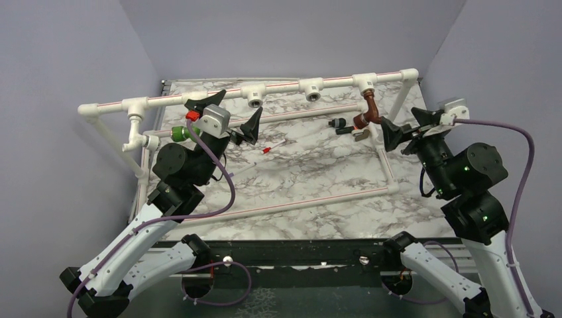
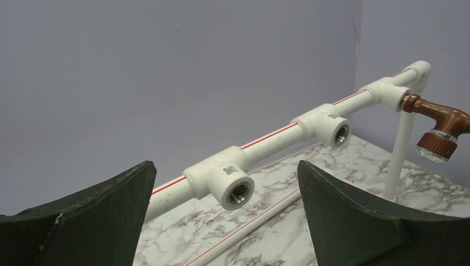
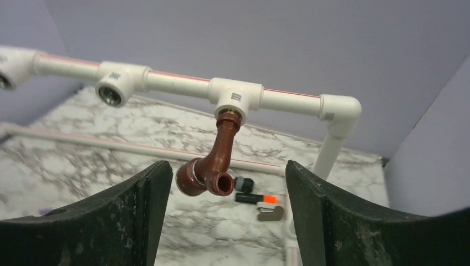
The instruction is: Install the water faucets
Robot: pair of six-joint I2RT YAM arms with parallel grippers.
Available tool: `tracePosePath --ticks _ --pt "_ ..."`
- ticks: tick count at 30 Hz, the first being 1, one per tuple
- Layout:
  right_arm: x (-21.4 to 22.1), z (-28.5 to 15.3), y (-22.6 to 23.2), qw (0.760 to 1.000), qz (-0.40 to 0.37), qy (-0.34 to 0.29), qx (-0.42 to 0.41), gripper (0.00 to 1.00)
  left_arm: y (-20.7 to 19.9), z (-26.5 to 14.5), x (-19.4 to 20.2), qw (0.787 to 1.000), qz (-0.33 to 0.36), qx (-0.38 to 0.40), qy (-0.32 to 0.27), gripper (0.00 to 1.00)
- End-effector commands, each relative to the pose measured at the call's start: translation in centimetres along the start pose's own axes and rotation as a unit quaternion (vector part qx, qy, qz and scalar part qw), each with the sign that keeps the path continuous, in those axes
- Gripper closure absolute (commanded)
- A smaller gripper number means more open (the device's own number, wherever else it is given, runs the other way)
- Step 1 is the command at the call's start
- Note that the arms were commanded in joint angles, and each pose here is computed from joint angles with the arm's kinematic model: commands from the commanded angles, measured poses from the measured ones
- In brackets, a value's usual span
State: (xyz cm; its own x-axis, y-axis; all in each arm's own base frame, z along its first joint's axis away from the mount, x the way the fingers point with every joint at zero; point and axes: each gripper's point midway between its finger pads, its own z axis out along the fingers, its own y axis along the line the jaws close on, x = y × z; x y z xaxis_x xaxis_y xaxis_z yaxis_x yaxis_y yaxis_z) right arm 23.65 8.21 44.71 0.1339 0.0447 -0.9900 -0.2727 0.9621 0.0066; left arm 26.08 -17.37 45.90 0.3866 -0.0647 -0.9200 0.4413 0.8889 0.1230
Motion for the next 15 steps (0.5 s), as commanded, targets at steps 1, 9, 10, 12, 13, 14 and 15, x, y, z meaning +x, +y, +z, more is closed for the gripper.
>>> tracePosePath --ticks 1,9,10,12,13,14,15 --pt "1.6 -0.8 1.7 0.964 -0.238 0.03 -0.117 0.2 0.4 0.0 -0.3 1.0 0.002 -0.01 -0.008 0.01" --pt "2.3 -1.9 1.9 0.886 -0.42 0.043 -0.189 0.18 0.4 0.0 -0.2 1.0 0.004 -0.011 -0.007 0.01" --pt "2.5 -1.8 1.7 0.879 -0.434 0.054 -0.191 0.17 0.4 0.0 -0.2 1.0 0.004 -0.012 -0.007 0.01" --pt "3.0 -1.6 1.1 0.862 -0.464 0.076 -0.192 0.16 0.4 0.0 -0.3 1.0 0.004 -0.012 -0.008 0.01" --pt "3.4 -1.5 0.7 0.852 -0.477 0.091 -0.194 0.16 0.4 0.0 -0.2 1.0 0.004 -0.012 -0.007 0.01" --pt "3.8 -1.3 0.4 0.843 -0.49 0.105 -0.195 0.16 0.4 0.0 -0.3 1.0 0.004 -0.012 -0.008 0.01" --pt "4.4 -1.0 0.1 0.833 -0.503 0.12 -0.196 0.16 0.5 0.0 -0.3 1.0 0.004 -0.013 -0.008 0.01"
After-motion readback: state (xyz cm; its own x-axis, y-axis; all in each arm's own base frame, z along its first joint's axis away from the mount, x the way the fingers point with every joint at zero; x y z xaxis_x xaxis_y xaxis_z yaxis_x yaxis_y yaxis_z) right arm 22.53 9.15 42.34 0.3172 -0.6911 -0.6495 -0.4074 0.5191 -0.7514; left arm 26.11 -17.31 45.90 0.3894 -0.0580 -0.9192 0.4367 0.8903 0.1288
